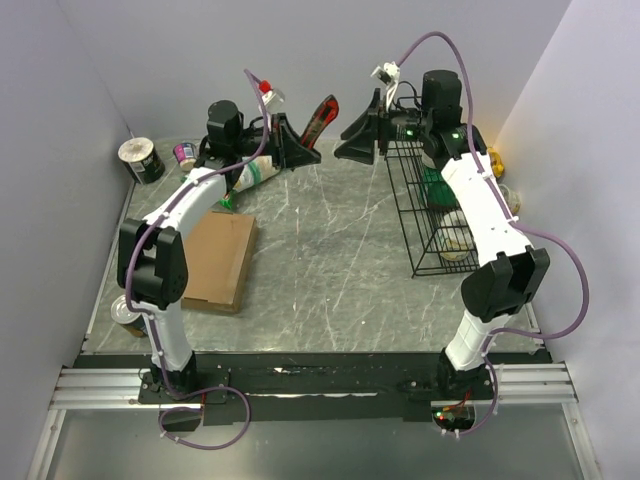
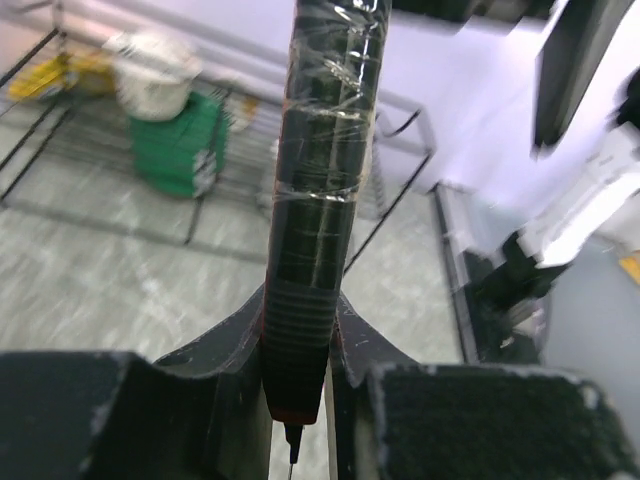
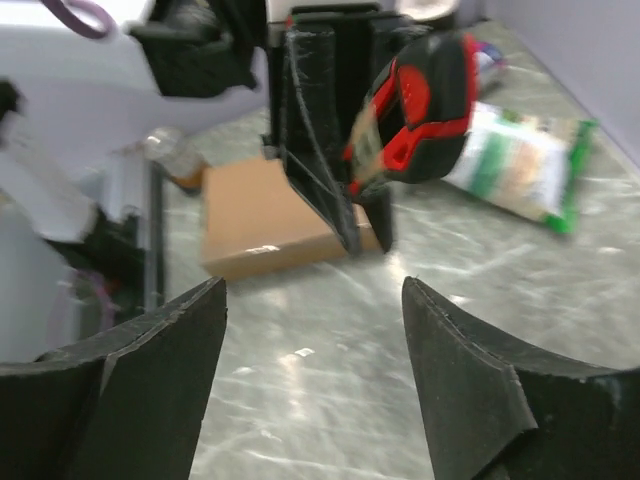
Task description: Unpack the express box
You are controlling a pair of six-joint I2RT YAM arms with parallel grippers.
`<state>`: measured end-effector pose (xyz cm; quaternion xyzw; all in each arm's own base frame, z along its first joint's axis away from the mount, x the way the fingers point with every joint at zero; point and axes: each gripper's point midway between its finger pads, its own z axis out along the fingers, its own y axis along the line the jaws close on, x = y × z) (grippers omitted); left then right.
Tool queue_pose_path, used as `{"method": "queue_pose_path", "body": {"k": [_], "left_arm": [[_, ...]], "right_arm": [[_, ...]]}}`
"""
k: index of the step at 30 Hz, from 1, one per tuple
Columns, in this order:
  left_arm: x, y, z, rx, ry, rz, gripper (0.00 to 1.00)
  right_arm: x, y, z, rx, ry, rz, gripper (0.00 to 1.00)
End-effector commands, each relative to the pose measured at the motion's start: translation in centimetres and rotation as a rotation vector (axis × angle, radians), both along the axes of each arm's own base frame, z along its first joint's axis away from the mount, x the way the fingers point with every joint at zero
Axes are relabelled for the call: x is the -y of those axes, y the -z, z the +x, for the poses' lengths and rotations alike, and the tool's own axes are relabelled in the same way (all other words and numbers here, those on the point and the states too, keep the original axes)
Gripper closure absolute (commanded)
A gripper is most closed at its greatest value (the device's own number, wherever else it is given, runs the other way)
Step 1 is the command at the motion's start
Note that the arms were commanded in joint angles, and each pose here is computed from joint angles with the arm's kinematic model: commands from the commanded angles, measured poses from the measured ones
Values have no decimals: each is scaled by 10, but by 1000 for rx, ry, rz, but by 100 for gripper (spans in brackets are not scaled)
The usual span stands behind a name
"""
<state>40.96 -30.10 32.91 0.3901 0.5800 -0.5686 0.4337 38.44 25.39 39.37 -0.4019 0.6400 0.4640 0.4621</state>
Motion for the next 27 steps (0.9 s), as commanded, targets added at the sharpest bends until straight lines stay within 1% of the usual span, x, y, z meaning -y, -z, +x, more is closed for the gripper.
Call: {"method": "queue_pose_path", "body": {"k": [1, 8, 13, 16, 18, 19, 20, 22, 27], "left_arm": [[17, -58, -33, 104, 115, -90, 99], [19, -57, -35, 93, 133, -69, 99], [21, -55, -35, 79, 155, -58, 99], [24, -54, -35, 71, 165, -48, 99], [25, -53, -35, 58, 170, -38, 99], [25, -53, -34, 70, 169, -36, 99], [25, -53, -34, 72, 168, -34, 99], [25, -53, -34, 73, 169, -30, 99], [27, -52, -31, 72, 165, -23, 99]], "right_arm": [[-12, -47, -22, 41, -88, 105, 20], [-20, -49, -3, 70, -42, 107, 20], [-27, -45, 0, 107, -44, 80, 21], [-29, -41, 1, 96, -54, 72, 21], [-28, -40, 4, 125, -52, 57, 22], [-28, -39, 6, 157, -50, 45, 22], [-26, -38, 6, 157, -52, 32, 22], [-25, -39, 6, 214, -60, 12, 22], [-23, -41, 4, 240, -69, -5, 23]]}}
